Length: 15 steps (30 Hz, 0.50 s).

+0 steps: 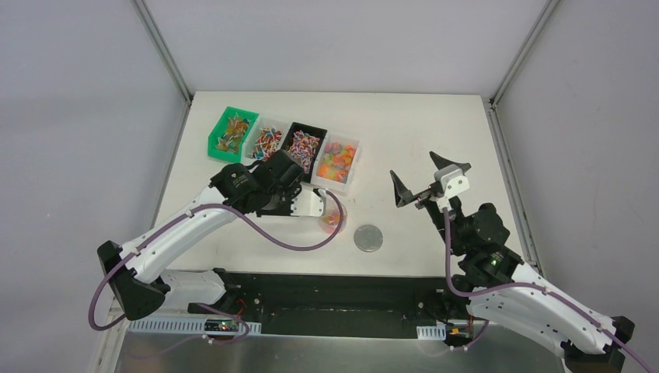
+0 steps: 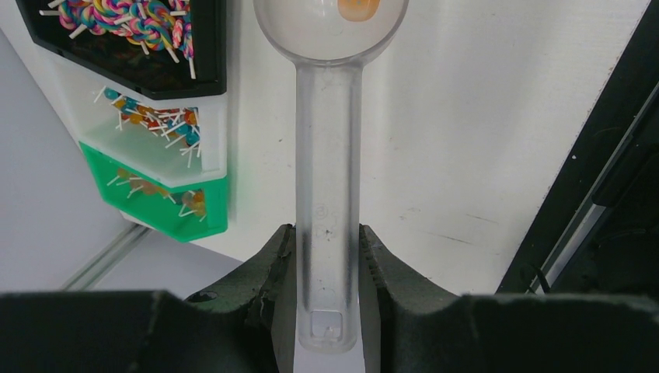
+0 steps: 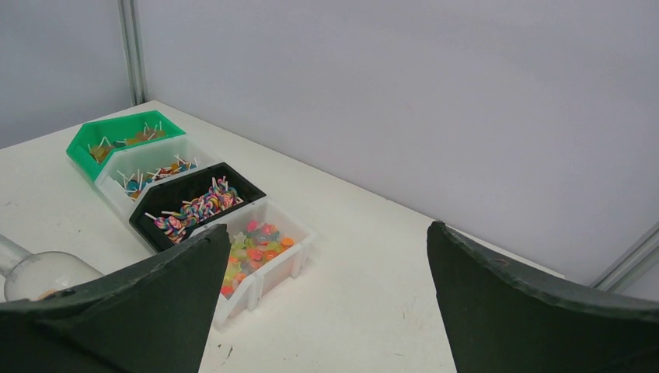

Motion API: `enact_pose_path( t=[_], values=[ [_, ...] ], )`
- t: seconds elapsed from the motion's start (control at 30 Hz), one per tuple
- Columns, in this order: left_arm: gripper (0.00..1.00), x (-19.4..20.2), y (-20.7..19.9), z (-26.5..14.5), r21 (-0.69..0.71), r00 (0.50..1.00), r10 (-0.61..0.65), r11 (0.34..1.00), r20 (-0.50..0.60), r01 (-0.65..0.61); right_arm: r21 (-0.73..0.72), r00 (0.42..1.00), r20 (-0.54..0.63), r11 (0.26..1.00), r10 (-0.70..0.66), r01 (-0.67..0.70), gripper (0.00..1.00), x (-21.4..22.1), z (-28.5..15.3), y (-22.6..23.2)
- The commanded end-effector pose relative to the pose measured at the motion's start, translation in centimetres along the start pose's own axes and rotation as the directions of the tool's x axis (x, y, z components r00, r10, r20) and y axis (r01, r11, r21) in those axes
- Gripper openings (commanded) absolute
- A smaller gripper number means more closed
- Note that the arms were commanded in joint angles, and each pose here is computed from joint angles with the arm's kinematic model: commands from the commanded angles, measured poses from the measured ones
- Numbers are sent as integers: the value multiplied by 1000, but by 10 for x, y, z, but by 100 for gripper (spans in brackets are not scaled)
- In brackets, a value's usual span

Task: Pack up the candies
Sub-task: Place the fake candies in the packing bottle.

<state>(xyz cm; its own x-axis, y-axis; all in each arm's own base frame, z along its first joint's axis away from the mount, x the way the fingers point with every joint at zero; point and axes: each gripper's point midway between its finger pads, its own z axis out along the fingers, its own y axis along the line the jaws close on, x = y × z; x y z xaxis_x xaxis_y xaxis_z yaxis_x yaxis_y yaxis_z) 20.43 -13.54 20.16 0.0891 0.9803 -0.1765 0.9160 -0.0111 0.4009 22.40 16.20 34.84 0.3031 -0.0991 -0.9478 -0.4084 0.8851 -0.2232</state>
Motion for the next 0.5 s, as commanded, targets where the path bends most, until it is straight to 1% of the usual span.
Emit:
enact_pose_path(
  t=[0.0,0.17,0.47],
  values=[
    [0,-6,13,-11,-56,999,8,998,-46,-10,21,1000,9,1000,-3,2,100,0,-3,-5],
    [0,-11,13,-8,-45,993,41,998,-115,-47,28,1000,10,1000,-5,4,100,0,-4,-6],
    [0,-21,18,-8,-55,990,66,996,-122,-73,31,1000,14,999,-10,9,100,-1,-4,-7]
  ],
)
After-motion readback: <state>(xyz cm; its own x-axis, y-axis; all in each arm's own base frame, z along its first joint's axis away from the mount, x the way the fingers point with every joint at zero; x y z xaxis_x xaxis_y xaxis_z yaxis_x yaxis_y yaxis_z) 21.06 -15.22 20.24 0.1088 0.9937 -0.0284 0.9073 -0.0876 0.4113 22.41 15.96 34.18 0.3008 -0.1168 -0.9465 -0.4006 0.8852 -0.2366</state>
